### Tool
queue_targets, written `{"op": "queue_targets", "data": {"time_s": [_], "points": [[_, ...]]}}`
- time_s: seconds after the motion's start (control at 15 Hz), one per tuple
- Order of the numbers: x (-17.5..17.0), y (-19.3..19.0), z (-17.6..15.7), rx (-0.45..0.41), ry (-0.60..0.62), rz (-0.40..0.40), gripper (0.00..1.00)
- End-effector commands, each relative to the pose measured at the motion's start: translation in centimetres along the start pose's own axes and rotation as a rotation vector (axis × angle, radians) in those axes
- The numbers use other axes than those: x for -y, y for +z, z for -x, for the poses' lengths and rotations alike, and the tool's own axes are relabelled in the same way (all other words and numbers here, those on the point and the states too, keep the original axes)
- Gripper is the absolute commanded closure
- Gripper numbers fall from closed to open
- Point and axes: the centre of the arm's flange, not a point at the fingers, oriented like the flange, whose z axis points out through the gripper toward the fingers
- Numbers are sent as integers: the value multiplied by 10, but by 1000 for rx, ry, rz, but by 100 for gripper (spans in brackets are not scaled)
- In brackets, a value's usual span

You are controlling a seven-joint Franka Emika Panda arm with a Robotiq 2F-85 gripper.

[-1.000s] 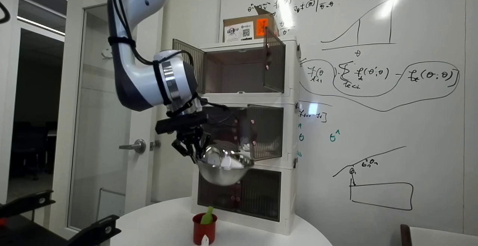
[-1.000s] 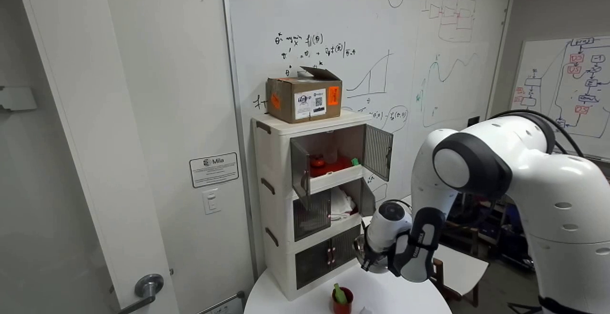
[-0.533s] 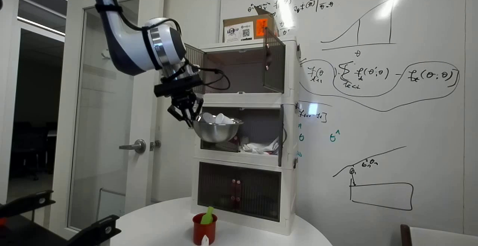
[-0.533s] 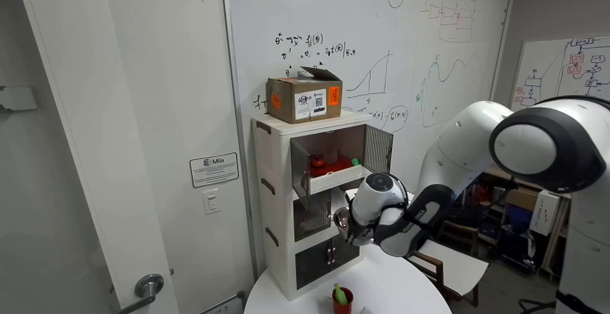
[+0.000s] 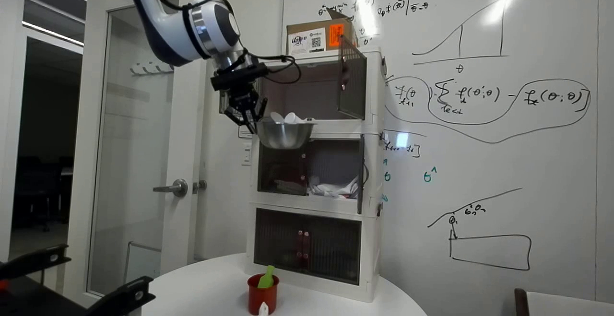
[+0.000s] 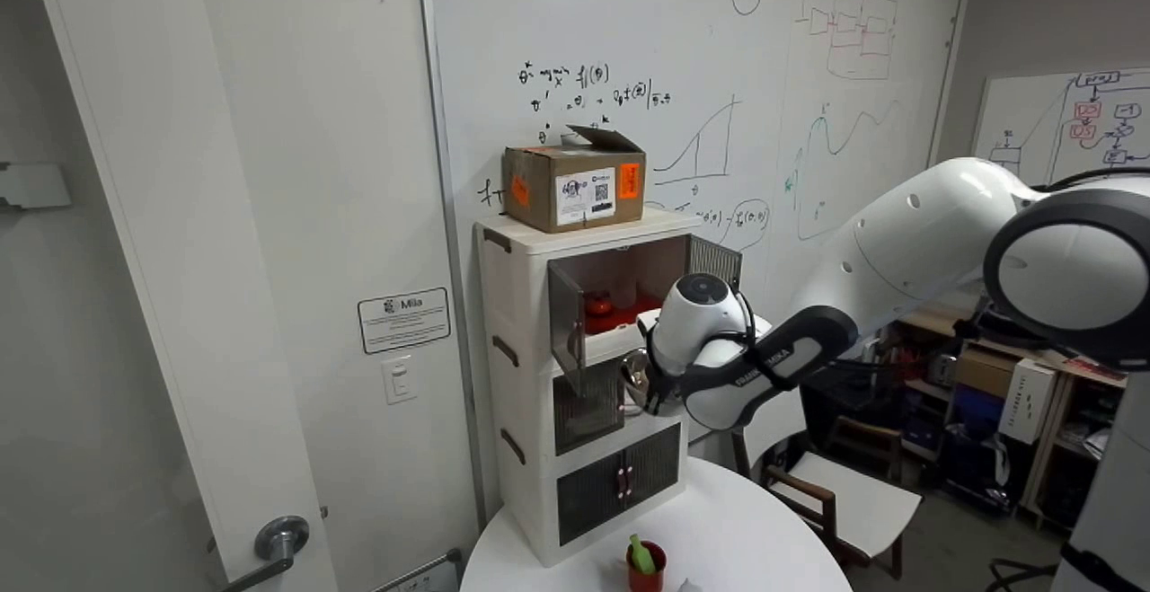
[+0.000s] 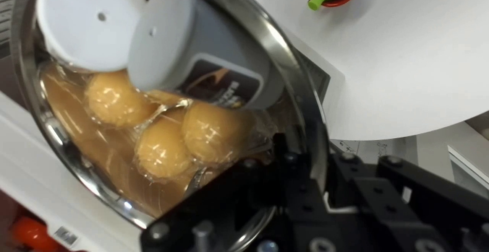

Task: Put the silver bowl in the top cabinet

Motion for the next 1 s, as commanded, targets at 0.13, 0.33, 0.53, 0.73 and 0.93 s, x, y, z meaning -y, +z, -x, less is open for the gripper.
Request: {"op": "queue_targets", "data": {"time_s": [0.13, 0.33, 0.53, 0.73, 0.93], "points": [[-72, -29, -33, -44, -73, 97, 99], [-89, -35, -52, -80, -99, 116, 99], [-93, -39, -82, -120, -123, 114, 99], [-93, -35, -116, -157, -150, 113, 99], [-95, -31, -145, -184, -177, 122, 99]]}}
